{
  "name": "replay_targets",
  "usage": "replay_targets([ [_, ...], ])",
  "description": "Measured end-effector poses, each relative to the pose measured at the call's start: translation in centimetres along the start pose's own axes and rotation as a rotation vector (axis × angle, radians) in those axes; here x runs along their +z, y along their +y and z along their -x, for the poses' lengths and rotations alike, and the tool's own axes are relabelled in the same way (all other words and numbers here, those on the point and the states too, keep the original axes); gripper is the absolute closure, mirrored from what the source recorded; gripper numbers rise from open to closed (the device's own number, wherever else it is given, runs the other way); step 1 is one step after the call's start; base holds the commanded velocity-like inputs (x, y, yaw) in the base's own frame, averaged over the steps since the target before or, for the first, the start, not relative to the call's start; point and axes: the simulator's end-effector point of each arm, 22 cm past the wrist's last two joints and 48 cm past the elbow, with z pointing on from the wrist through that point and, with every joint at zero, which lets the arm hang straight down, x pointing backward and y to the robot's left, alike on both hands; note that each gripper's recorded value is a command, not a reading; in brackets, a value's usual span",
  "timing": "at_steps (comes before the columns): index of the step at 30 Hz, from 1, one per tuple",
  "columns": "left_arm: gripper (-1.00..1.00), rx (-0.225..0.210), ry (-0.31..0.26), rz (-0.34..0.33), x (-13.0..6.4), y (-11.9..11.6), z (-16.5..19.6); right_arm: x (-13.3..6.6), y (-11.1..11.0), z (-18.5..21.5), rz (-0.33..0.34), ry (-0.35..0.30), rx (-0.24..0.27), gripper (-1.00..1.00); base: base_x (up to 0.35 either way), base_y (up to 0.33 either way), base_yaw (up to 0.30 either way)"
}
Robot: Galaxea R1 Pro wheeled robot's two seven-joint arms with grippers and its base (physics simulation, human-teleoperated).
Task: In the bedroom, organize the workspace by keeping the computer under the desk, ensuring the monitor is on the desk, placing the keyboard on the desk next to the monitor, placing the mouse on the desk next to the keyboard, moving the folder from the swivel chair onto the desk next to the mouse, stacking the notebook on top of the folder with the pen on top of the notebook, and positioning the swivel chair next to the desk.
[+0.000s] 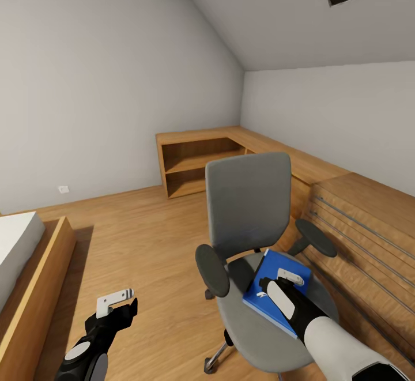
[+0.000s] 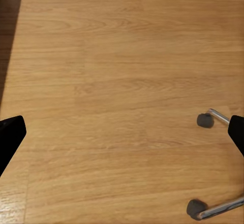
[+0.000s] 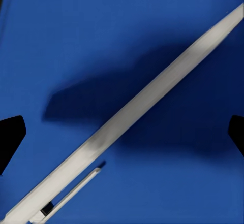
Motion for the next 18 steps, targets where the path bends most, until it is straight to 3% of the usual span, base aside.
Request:
replay_targets([
  [18, -1.00, 0.000, 0.000, 0.000, 0.39, 0.10, -0.67, 0.56, -0.06, -0.40, -0.001, -0.004, -0.007, -1.00, 0.000, 0.000, 0.000],
])
